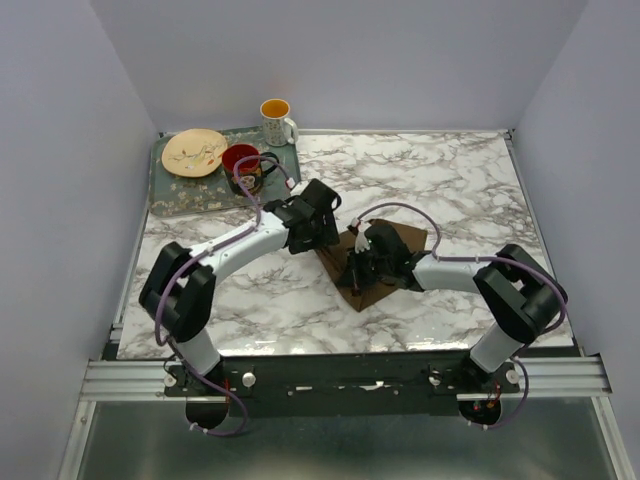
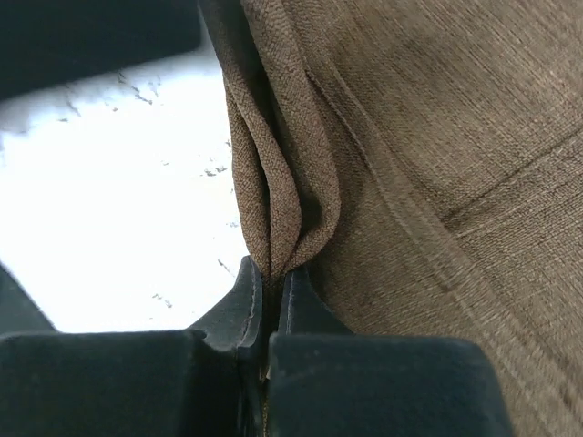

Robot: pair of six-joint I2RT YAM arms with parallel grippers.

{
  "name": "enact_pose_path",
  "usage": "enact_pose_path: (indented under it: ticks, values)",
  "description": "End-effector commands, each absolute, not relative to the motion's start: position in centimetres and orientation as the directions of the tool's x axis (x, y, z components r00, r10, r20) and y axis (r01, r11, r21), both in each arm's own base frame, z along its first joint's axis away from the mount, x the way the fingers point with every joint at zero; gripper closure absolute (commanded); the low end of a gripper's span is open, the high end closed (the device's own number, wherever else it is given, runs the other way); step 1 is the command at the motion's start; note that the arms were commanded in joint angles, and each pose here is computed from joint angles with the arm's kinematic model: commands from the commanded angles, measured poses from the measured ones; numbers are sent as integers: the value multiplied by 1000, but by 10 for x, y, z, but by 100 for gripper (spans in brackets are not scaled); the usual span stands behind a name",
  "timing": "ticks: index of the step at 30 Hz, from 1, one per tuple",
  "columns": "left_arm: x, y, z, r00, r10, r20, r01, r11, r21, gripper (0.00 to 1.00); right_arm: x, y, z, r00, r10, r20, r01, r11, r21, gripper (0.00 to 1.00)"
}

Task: Fold the napkin, place the utensils inside, and roll it up
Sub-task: Roll the napkin with the utensil

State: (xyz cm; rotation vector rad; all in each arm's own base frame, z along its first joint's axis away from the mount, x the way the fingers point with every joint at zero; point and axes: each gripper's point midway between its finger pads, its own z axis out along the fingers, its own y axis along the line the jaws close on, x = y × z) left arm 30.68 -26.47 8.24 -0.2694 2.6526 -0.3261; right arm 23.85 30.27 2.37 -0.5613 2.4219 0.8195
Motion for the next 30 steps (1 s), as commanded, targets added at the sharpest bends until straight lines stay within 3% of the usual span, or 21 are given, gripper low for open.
enact_pose_path:
  ticks: [1, 6, 7, 8, 10, 11, 30]
  values:
    - [312, -232, 129, -804, -191, -562, -54, 966, -251, 20, 206, 296, 3, -874, -205, -440, -465, 616, 636, 99]
    - [284, -232, 109, -836, -149, -527, 25, 951, -308, 60, 197, 291, -8, -930, -161, -331, -363, 550, 752, 99]
    - [278, -238, 109, -844, -150, -515, 44, 937, -345, 64, 197, 292, -10, -929, -160, -332, -365, 538, 760, 99]
    - [280, -248, 110, -836, -161, -524, 71, 916, -396, 76, 196, 290, -13, -934, -160, -320, -354, 543, 762, 99]
    - [273, -254, 94, -856, -147, -496, 90, 901, -423, 87, 196, 288, -15, -935, -156, -319, -350, 550, 758, 99]
    - [273, -266, 94, -860, -146, -490, 117, 877, -467, 97, 197, 287, -15, -934, -154, -322, -351, 551, 757, 99]
    - [283, -294, 59, -895, -157, -416, 96, 845, -526, 100, 208, 281, -17, -931, -176, -319, -358, 604, 712, 99]
